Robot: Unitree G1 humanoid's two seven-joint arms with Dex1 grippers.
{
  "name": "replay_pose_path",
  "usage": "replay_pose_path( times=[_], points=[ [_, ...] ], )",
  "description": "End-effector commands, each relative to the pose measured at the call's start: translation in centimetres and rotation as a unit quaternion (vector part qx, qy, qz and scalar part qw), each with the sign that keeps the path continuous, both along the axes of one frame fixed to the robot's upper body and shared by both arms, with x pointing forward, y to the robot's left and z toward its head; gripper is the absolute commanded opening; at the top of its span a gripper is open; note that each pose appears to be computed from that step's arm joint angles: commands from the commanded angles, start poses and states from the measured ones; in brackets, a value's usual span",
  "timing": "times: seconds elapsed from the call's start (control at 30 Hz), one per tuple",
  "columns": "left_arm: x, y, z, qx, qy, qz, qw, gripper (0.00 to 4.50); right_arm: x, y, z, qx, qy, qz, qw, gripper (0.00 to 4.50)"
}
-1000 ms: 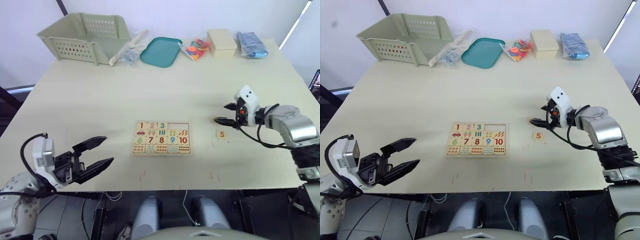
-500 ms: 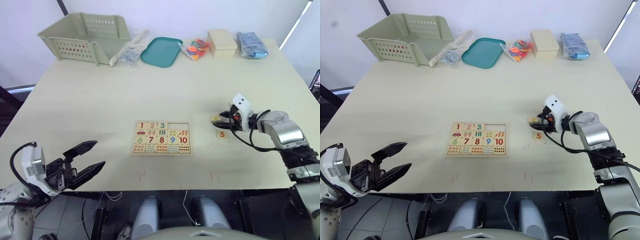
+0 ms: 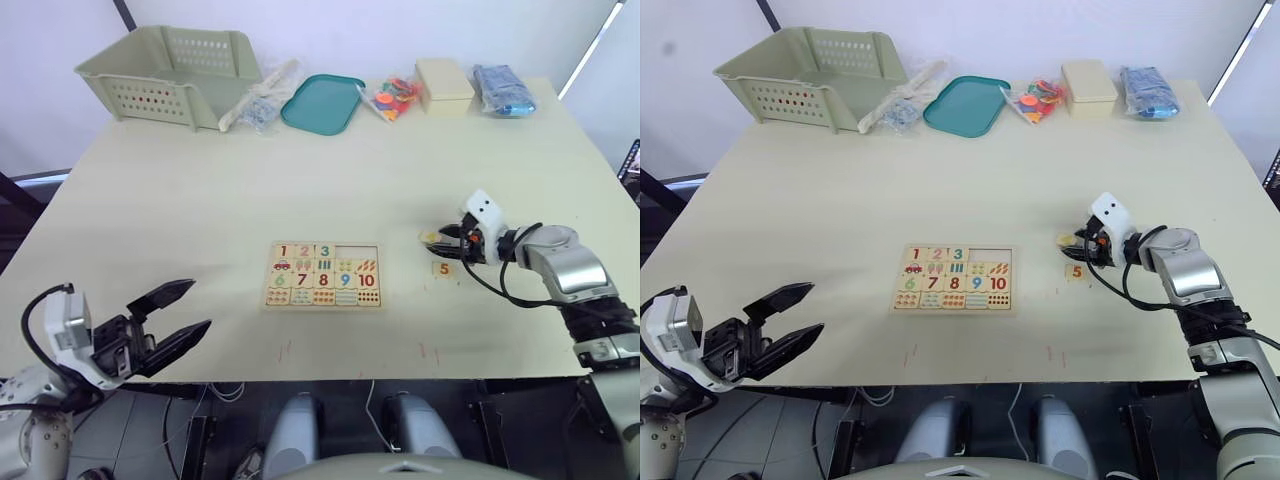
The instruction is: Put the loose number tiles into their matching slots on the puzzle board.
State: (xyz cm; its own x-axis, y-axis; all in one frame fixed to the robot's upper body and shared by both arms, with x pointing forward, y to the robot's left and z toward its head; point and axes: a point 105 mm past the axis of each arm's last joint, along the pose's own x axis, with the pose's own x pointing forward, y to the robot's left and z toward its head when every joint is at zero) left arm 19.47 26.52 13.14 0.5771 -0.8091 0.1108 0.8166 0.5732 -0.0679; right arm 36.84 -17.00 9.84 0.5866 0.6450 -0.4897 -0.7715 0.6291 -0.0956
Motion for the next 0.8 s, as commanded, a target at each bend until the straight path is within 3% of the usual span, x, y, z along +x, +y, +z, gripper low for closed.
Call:
replay_pose_path(
  times=[0.03,0.07,0.13,0.3,0.47,0.63,0.73,0.8],
  points=[
    [0.0,0.0,0.5,0.004,-0.013,-0.004,1.000,4.50,-0.3,0.0,0.0,-0.005,-0.007,0.008,1.000,1.88],
    [0.0,0.0,0.5,0.004,-0.013,-0.004,1.000,4.50,-0.4,0.0,0.1,-0.008,-0.011,0.013,1.000,1.30],
    [0.0,-0.1,0.5,0.004,-0.012,-0.005,1.000,4.50,-0.5,0.2,0.6,-0.016,-0.027,0.023,0.999,0.89],
    [0.1,-0.1,0.4,0.003,-0.011,-0.006,1.000,4.50,-0.6,1.3,3.9,-0.020,-0.079,0.045,0.996,0.89],
    [0.2,-0.2,0.4,0.002,-0.012,-0.008,1.000,4.50,-2.0,4.8,7.8,-0.007,-0.095,0.097,0.991,0.89],
    [0.2,-0.2,0.4,0.003,-0.013,-0.009,1.000,4.50,-2.8,7.6,10.1,-0.115,-0.147,0.117,0.975,0.89],
    [0.3,-0.1,0.4,0.005,-0.013,-0.008,1.000,4.50,-4.4,10.6,11.6,-0.065,-0.120,0.183,0.974,0.89],
    [0.3,0.0,0.4,0.007,-0.013,-0.007,1.000,4.50,-4.9,12.2,12.1,-0.084,-0.117,0.215,0.966,0.89]
  ],
)
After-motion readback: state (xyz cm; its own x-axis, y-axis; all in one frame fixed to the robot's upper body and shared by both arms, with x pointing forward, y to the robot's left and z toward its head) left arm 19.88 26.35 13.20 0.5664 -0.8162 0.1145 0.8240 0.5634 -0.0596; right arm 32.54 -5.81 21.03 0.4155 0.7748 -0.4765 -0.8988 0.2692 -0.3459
